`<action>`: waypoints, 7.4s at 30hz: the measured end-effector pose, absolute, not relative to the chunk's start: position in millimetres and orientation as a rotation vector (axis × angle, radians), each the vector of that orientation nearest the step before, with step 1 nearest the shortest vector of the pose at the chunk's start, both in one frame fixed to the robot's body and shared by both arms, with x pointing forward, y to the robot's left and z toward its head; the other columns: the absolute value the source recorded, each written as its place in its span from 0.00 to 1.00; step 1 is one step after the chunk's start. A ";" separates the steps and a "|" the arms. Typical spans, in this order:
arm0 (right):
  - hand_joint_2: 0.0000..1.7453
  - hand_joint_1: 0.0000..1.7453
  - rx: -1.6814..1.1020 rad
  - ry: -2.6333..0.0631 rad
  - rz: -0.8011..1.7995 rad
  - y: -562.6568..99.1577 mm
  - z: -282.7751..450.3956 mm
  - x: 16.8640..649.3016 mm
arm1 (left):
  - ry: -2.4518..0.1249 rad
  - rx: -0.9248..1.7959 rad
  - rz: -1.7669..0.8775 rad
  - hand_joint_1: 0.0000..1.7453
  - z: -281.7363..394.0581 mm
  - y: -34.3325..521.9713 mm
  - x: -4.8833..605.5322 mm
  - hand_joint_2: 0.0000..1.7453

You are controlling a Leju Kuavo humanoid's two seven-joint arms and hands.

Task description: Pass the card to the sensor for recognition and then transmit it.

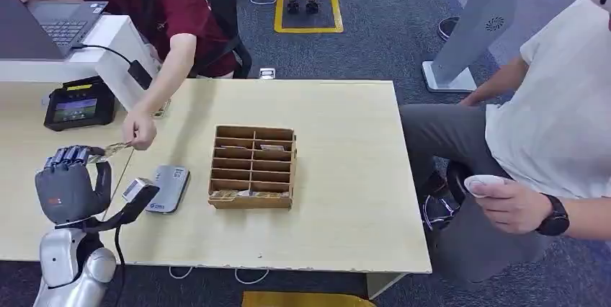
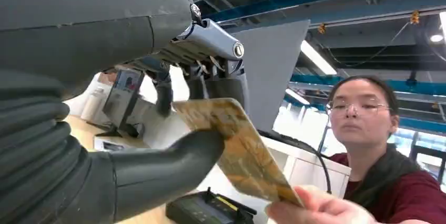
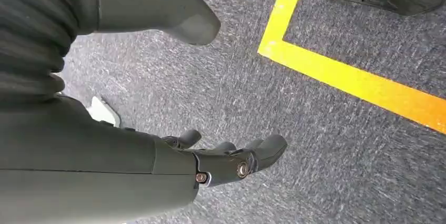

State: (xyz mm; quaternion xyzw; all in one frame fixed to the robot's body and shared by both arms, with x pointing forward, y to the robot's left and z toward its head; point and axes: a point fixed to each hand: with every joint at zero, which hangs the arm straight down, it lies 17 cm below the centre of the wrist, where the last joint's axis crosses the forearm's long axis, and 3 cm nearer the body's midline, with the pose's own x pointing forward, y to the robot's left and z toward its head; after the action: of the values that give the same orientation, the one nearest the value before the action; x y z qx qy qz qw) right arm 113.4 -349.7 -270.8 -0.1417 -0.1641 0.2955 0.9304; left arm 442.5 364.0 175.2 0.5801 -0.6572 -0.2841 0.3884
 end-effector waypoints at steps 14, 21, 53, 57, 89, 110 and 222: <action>1.00 0.00 -0.293 -0.346 0.630 -348.2 -270.3 115.7 | -1.720 1.428 -0.708 1.00 176.5 359.5 442.0 1.00; 1.00 0.00 -0.296 -0.352 0.631 -348.4 -270.0 116.2 | -1.733 0.989 -0.389 1.00 147.2 372.0 444.8 1.00; 1.00 0.00 -0.302 -0.349 0.666 -347.9 -269.9 118.1 | -1.465 0.489 -0.231 1.00 63.6 334.9 457.2 1.00; 1.00 0.00 -0.302 -0.352 0.667 -347.5 -269.4 120.7 | -1.458 0.484 -0.238 1.00 60.5 331.0 460.5 1.00; 1.00 0.00 -0.300 -0.346 0.698 -345.8 -269.3 123.3 | -1.319 0.622 -0.352 1.00 19.8 347.9 460.2 1.00; 1.00 0.00 -0.295 -0.350 0.712 -344.2 -268.8 126.4 | -1.246 0.706 -0.404 1.00 7.2 366.1 457.7 1.00; 1.00 0.00 -0.296 -0.386 0.808 -333.3 -265.3 144.6 | -1.368 0.651 -0.392 1.00 55.7 349.4 468.2 1.00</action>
State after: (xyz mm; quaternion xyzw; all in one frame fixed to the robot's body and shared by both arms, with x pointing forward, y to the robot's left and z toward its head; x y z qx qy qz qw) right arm 144.6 -333.3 -265.3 -0.1428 -0.1858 0.3890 0.8909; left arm 468.2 349.4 55.7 0.2934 -0.6164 -0.1764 0.7091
